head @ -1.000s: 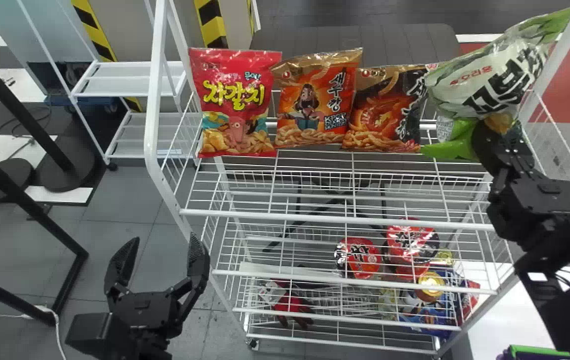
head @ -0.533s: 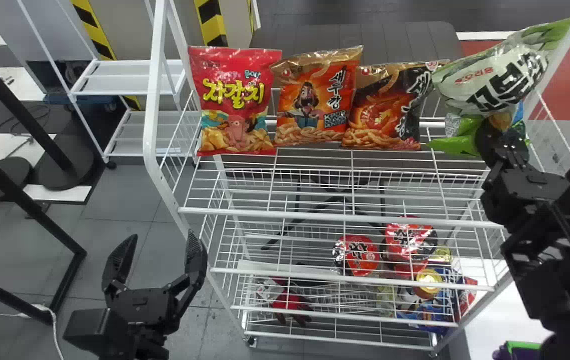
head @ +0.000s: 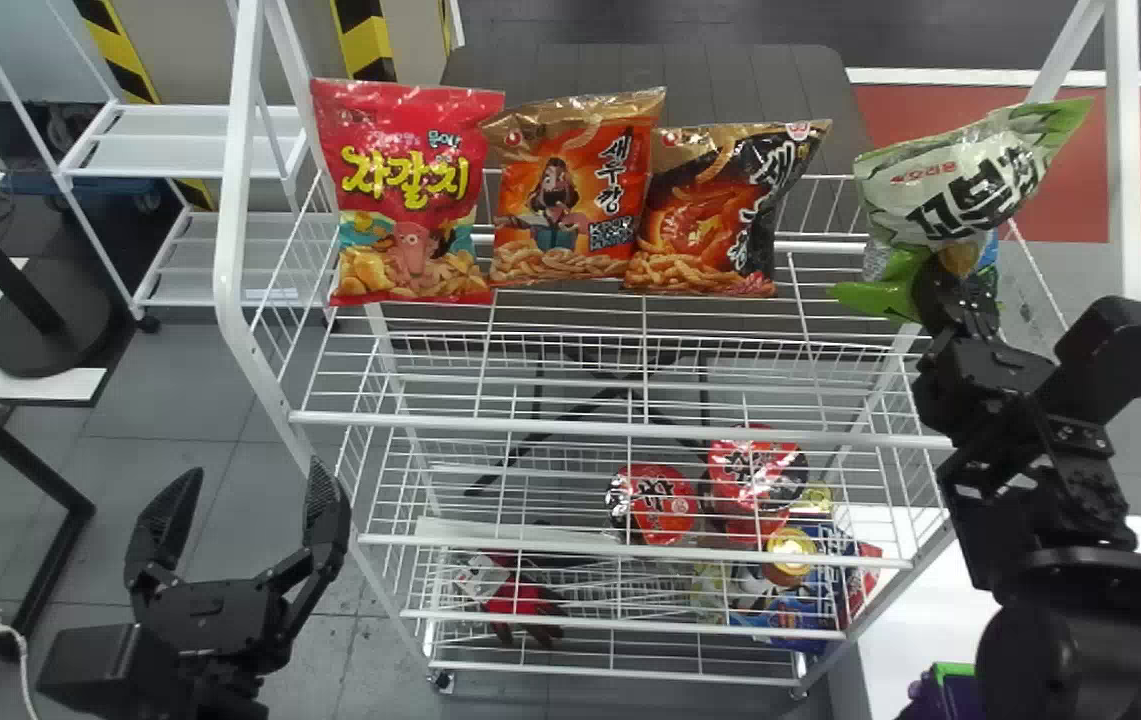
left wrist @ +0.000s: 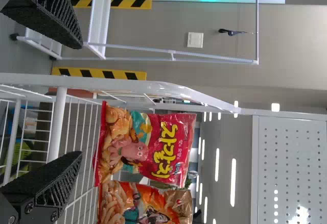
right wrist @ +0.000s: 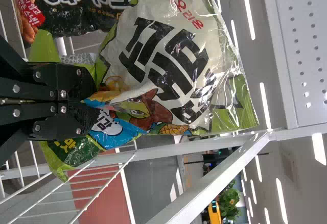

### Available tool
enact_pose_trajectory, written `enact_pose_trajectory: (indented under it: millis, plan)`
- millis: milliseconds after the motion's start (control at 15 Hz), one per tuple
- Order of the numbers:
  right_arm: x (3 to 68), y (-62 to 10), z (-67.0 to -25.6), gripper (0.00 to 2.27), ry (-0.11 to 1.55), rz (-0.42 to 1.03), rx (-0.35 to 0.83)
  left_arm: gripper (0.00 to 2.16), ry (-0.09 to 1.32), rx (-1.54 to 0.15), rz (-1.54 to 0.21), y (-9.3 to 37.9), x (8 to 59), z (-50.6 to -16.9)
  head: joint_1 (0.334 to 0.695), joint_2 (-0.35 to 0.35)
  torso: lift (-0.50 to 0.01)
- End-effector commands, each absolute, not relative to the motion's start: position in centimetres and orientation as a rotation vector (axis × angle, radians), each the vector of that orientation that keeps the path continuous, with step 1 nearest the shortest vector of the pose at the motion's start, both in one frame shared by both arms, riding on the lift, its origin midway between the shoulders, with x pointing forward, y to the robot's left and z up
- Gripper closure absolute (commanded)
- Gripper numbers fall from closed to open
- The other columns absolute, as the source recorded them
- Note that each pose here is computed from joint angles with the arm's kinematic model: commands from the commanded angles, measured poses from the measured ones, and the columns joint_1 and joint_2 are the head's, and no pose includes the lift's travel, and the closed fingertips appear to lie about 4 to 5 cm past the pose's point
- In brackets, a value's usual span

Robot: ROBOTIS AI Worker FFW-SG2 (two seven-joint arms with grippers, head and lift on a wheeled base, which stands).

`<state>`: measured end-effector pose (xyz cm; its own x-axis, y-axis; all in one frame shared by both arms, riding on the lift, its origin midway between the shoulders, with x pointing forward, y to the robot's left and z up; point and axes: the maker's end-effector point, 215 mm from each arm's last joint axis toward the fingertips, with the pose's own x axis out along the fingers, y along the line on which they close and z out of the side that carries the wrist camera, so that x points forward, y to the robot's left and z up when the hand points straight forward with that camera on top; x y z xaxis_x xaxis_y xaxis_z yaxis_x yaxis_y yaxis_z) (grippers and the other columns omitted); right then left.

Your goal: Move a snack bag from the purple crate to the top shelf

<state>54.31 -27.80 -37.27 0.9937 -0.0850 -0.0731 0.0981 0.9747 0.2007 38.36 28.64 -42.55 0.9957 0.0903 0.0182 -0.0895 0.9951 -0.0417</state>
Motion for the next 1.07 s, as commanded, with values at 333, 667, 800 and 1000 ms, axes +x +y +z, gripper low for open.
enact_pose_trajectory:
  millis: [333,667,800,1000]
  plan:
    - [56.0,-29.7,-38.2,2.03,0.054,-0.111,0.269,0.06,-0.025,-0.040,0.090,28.7,38.4,-42.4,0.695,0.000,0.002]
    - [57.7,-30.1,-39.5,2.03,0.058,-0.099,0.300,0.06,-0.025,-0.038,0.087,28.7,38.4,-42.4,0.695,-0.006,0.002]
    - [58.4,-30.3,-39.9,2.03,0.056,-0.092,0.307,0.06,-0.025,-0.037,0.089,28.9,38.4,-42.3,0.695,-0.009,0.002]
    - [59.0,-30.4,-40.7,2.03,0.066,-0.089,0.315,0.06,-0.025,-0.036,0.088,28.9,38.4,-42.3,0.695,-0.015,0.002]
